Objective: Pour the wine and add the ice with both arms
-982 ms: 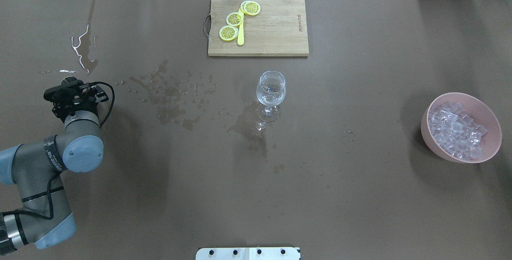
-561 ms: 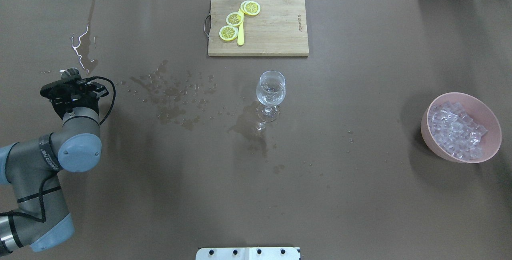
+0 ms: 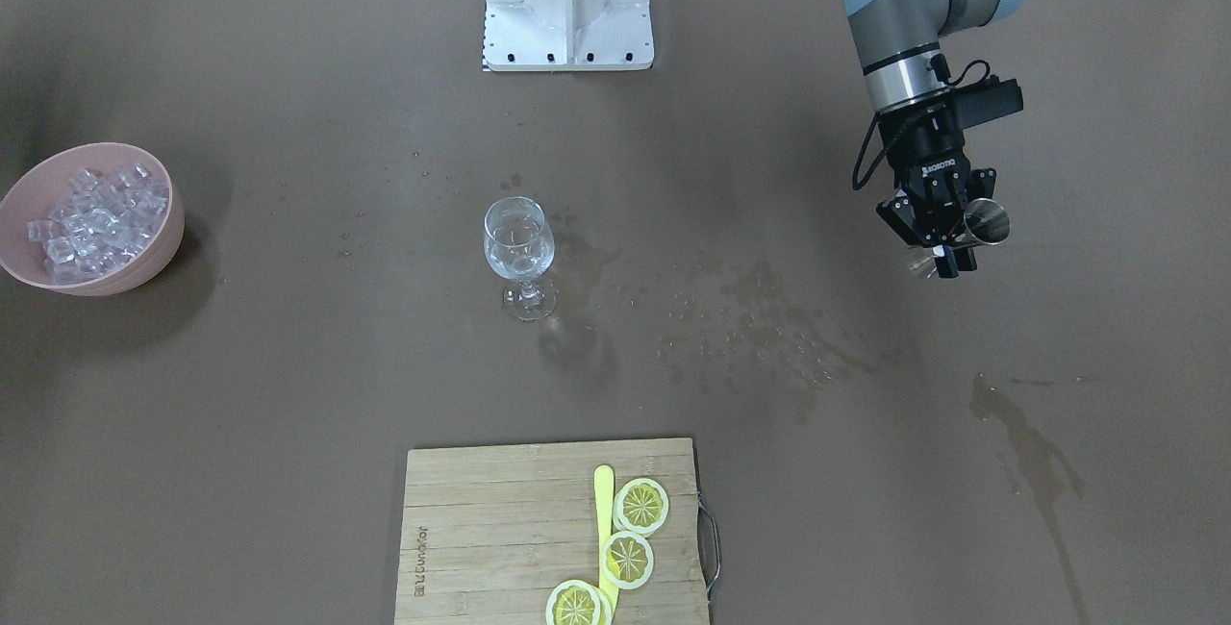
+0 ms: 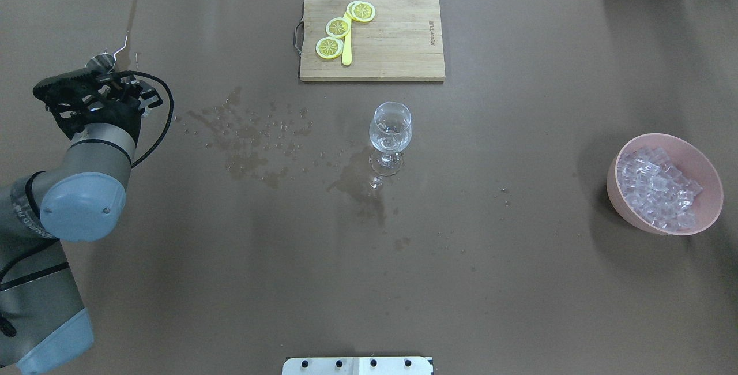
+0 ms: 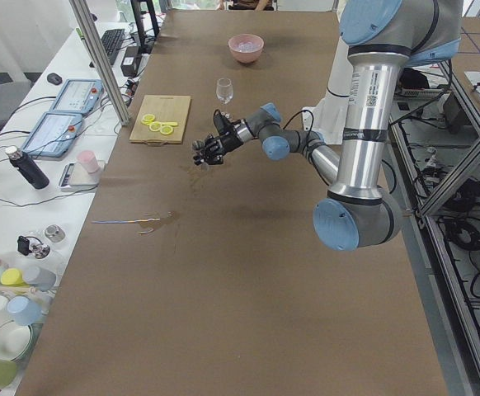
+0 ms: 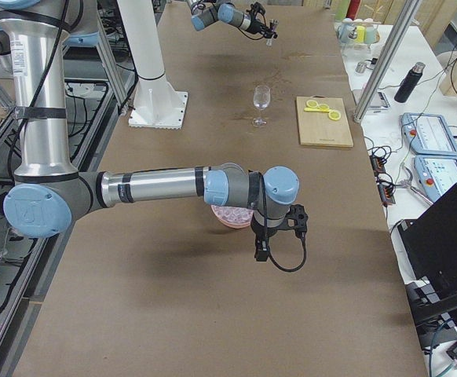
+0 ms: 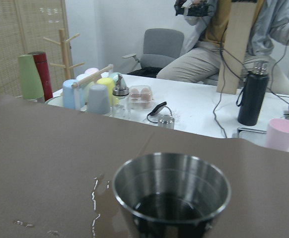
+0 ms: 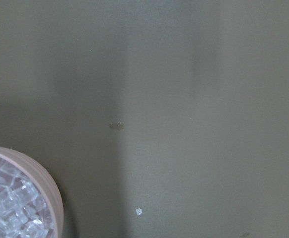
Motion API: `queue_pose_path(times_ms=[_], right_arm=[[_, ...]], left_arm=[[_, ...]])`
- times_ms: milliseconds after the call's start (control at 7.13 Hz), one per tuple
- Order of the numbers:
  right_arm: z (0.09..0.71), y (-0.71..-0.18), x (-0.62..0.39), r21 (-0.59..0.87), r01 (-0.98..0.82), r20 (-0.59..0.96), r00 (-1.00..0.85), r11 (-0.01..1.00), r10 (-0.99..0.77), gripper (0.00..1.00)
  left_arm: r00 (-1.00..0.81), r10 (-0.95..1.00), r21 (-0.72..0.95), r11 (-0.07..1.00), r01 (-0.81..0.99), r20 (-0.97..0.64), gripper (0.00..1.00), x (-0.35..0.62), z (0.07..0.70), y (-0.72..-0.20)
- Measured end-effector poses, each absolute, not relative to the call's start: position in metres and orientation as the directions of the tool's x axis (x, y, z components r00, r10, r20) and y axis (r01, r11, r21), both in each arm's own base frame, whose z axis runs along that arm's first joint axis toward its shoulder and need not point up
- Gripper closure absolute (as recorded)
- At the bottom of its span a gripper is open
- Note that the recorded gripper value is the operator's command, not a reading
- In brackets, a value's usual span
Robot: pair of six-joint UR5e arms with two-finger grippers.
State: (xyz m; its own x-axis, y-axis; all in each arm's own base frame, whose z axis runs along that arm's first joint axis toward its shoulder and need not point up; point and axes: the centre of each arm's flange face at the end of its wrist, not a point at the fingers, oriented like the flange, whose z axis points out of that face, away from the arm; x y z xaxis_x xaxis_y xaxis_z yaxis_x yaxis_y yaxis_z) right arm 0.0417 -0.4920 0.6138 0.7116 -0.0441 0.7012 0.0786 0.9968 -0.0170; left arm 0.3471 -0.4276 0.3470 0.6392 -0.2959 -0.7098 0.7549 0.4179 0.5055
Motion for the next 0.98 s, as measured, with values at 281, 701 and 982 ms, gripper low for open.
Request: queue_pose_path(times_ms=[281, 701, 982], right_arm=[[0.614, -0.492, 0.042, -0.018, 0.078, 0.702, 0.711, 0.997, -0.043, 0.00], [0.614, -0.493, 0.041, -0.022, 0.076, 0.707, 0.706, 0.997, -0.038, 0.00], [0.615, -0.493, 0.040, -0.026, 0.075, 0.715, 0.699, 0.997, -0.033, 0.00]], left_arm=[[0.628, -0.202, 0.511, 0.424, 0.748, -0.751, 1.00, 0.357, 0.277, -0.427], [0.653, 0.008, 0.550, 0.548, 0.631, -0.757, 1.00, 0.382, 0.192, -0.421], [0.625, 0.189, 0.559, 0.682, 0.471, -0.757, 1.00, 0.402, 0.161, -0.407]])
